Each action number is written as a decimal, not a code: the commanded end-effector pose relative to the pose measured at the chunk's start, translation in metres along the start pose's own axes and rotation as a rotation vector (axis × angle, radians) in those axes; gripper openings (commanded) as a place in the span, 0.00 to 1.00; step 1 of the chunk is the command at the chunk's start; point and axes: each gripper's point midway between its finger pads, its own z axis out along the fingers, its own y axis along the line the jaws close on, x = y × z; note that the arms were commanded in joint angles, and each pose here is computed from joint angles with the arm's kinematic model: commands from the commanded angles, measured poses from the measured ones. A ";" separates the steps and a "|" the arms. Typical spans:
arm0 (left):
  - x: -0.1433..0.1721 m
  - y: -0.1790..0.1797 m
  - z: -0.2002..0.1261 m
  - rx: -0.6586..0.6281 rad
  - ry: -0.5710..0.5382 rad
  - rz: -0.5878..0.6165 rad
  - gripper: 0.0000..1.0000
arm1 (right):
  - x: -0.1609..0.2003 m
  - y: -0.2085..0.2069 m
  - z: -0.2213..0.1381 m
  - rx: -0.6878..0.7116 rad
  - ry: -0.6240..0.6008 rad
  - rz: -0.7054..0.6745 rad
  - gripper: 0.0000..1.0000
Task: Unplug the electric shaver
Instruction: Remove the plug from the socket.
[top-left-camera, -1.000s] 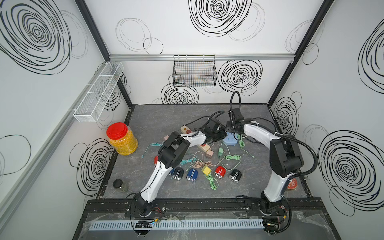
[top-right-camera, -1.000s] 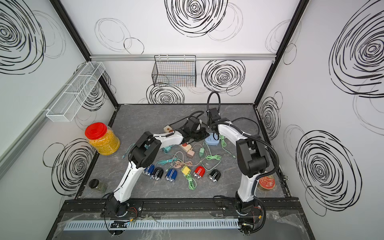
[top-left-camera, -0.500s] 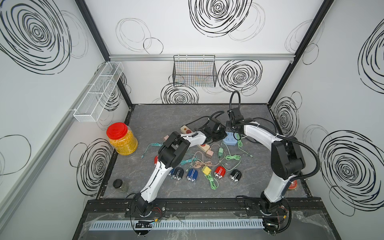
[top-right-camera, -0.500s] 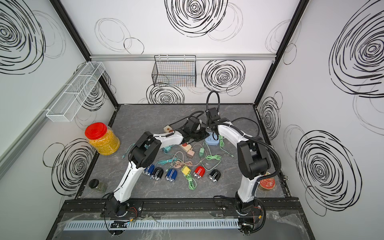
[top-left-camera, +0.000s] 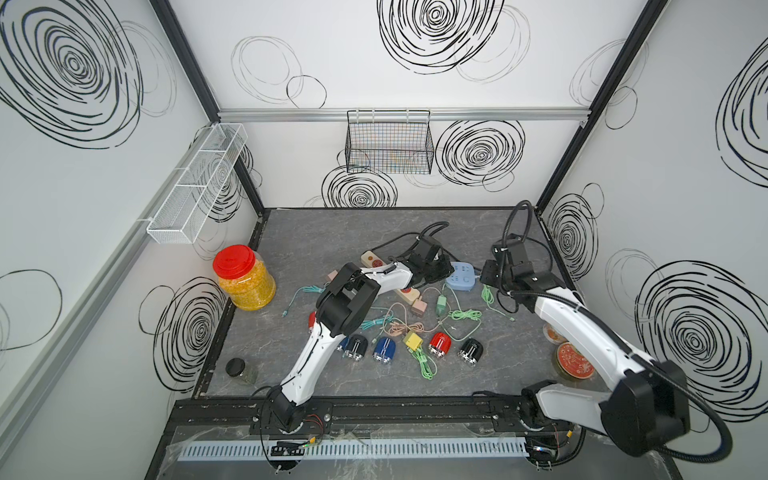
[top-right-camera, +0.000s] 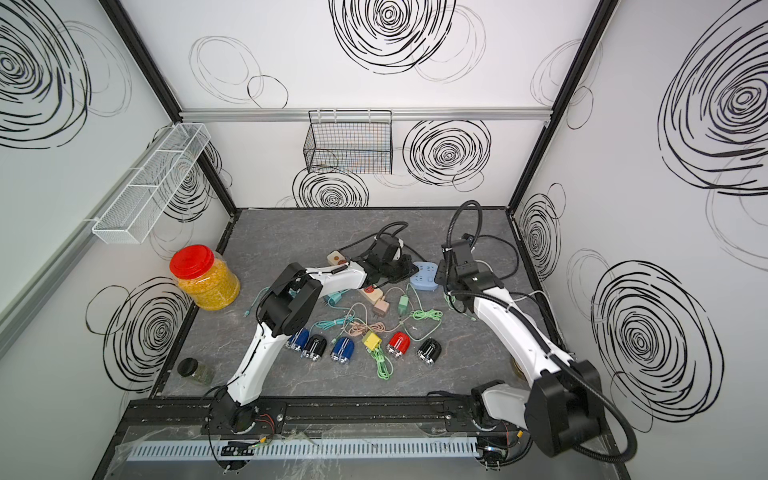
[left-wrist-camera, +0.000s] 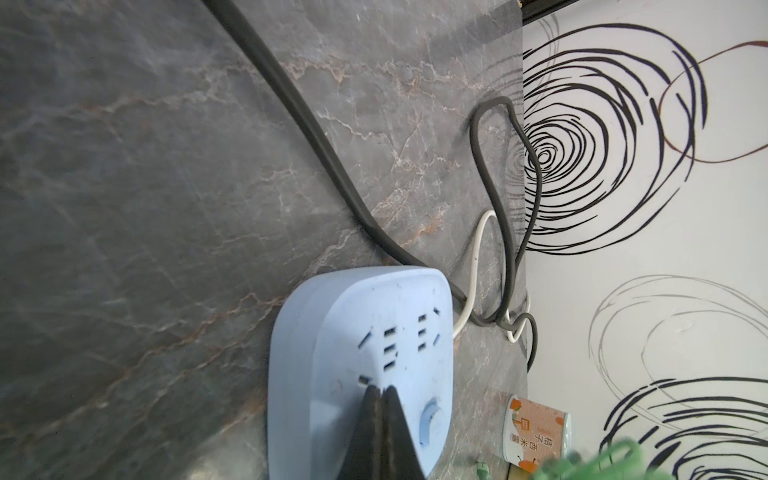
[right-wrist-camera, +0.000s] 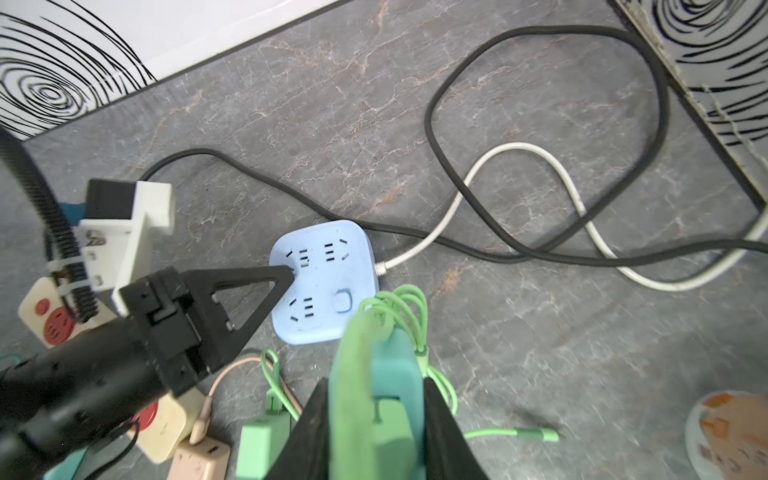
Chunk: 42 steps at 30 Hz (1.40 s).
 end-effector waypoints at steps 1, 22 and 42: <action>0.012 0.023 -0.002 -0.103 0.033 -0.010 0.00 | 0.013 -0.022 -0.021 0.041 -0.022 0.062 0.17; 0.011 0.009 -0.003 -0.091 0.031 0.011 0.00 | 0.064 -0.026 0.014 0.007 0.093 0.180 0.16; 0.010 0.009 -0.006 -0.085 0.024 0.004 0.00 | 0.108 -0.017 0.070 -0.175 0.340 0.425 0.16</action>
